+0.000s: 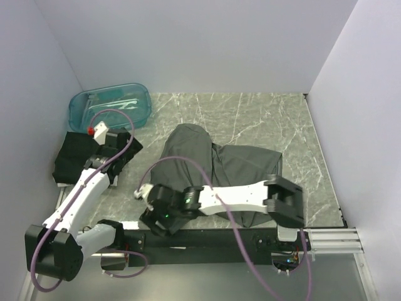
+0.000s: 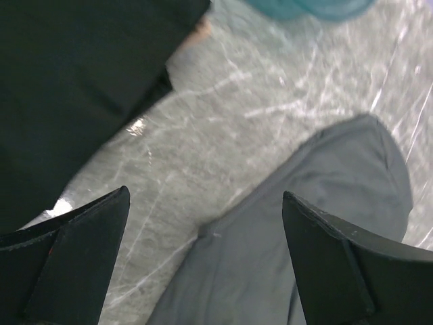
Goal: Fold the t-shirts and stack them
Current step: Flatten the tshirt out
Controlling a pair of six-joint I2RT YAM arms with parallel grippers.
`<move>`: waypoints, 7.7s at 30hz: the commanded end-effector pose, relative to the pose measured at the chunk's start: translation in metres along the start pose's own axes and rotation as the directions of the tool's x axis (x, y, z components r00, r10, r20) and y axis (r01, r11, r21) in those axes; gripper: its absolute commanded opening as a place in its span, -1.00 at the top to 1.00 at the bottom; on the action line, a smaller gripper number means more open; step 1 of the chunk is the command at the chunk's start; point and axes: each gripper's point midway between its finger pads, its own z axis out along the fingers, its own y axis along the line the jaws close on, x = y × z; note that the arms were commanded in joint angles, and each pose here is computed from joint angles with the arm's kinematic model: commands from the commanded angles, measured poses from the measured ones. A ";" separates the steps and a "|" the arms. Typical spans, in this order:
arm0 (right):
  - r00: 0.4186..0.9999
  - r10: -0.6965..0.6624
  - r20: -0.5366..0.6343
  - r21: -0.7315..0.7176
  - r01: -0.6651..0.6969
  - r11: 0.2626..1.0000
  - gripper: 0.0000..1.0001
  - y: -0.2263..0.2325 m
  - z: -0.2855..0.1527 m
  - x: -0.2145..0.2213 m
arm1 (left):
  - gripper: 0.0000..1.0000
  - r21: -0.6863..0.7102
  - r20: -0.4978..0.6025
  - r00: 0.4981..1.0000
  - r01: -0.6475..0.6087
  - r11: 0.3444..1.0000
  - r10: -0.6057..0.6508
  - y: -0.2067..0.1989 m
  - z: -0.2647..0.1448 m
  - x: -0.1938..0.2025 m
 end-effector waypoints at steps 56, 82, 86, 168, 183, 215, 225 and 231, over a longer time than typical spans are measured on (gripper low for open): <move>0.550 0.463 0.696 0.530 -0.827 0.187 1.00 -0.336 -0.306 0.105 | -0.99 0.506 -0.262 0.925 -0.112 0.855 0.276 -0.191 0.070 0.063; 0.564 0.470 0.679 0.543 -0.817 0.196 1.00 -0.346 -0.296 0.114 | -0.48 0.647 -0.087 0.603 -0.571 0.505 0.793 -0.268 0.153 0.142; 0.564 0.471 0.679 0.544 -0.816 0.194 1.00 -0.346 -0.296 0.115 | -0.13 0.640 -0.092 0.605 -0.573 0.512 0.791 -0.267 0.154 0.143; 0.461 0.385 0.800 0.503 -0.864 -0.010 -0.19 -0.553 -0.344 0.013 | -0.99 0.361 0.260 0.772 -0.634 0.683 0.580 -0.339 0.115 0.014; 0.593 0.461 0.660 0.335 -0.782 0.526 -0.43 -0.385 -0.234 -0.033 | -0.99 0.448 0.161 0.879 -0.471 0.760 0.450 -0.295 0.045 0.005; 0.583 0.786 0.205 0.466 -0.765 0.445 -0.46 -0.260 -0.061 0.160 | -0.99 0.378 0.115 0.960 -0.281 0.882 0.256 -0.155 -0.033 0.002; 0.432 0.822 0.370 0.417 -0.868 0.268 -0.45 -0.284 -0.128 0.199 | -0.99 0.417 -0.088 0.964 -0.193 0.888 0.251 -0.131 -0.035 0.055; 0.498 0.748 0.438 0.389 -0.856 0.342 -0.46 -0.286 -0.159 0.165 | -0.99 0.347 -0.212 0.942 -0.177 0.921 0.261 -0.089 -0.046 0.103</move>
